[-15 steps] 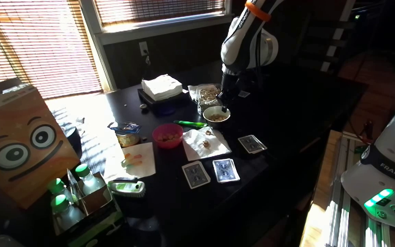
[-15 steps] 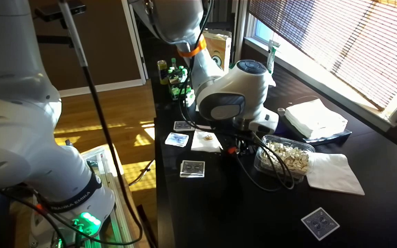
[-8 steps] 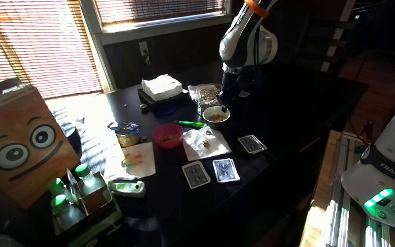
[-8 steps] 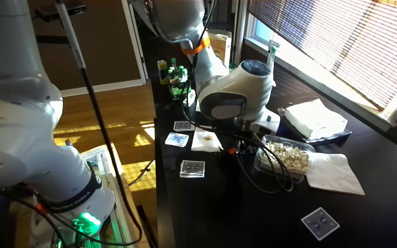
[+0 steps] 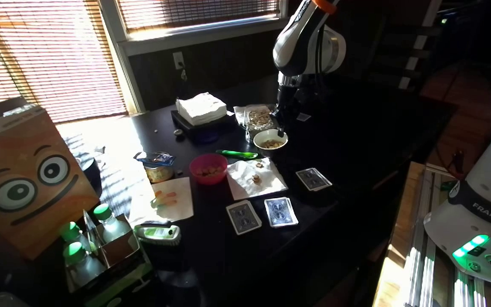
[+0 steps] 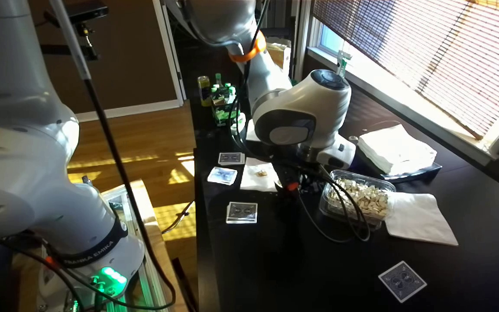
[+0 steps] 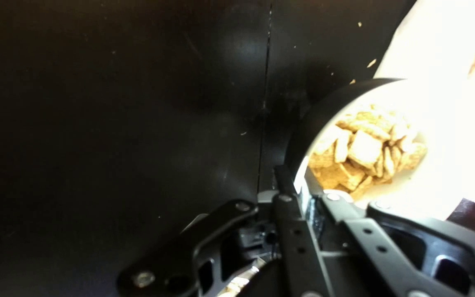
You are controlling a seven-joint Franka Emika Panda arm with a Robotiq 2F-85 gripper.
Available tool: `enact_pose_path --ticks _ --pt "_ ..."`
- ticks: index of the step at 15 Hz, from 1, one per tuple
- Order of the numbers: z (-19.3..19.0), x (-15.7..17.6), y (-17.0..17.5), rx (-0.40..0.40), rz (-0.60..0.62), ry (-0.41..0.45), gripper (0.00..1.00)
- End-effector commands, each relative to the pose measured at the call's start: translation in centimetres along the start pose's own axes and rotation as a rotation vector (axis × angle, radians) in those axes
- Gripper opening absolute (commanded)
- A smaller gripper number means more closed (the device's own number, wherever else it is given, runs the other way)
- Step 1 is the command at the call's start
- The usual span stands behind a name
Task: Shift the pink bowl, then pour the black bowl's contents into it
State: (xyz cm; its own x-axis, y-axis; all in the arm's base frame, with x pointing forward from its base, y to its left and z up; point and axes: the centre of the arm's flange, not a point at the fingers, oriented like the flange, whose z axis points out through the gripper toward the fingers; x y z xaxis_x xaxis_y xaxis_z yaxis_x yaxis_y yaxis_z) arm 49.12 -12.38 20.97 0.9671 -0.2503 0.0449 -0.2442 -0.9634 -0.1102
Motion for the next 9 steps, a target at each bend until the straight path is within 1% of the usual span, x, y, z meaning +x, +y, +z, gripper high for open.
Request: enact_pose_path --ticks 1,5,9 --pt "-2.2 -0.1 -0.7 0.045 0.016 -0.03 0.02" --pt "-4.6 -0.8 -2.4 0.083 0.023 -0.061 0.02" --pt "-6.6 -1.0 -6.0 0.122 -0.015 -0.03 0.02"
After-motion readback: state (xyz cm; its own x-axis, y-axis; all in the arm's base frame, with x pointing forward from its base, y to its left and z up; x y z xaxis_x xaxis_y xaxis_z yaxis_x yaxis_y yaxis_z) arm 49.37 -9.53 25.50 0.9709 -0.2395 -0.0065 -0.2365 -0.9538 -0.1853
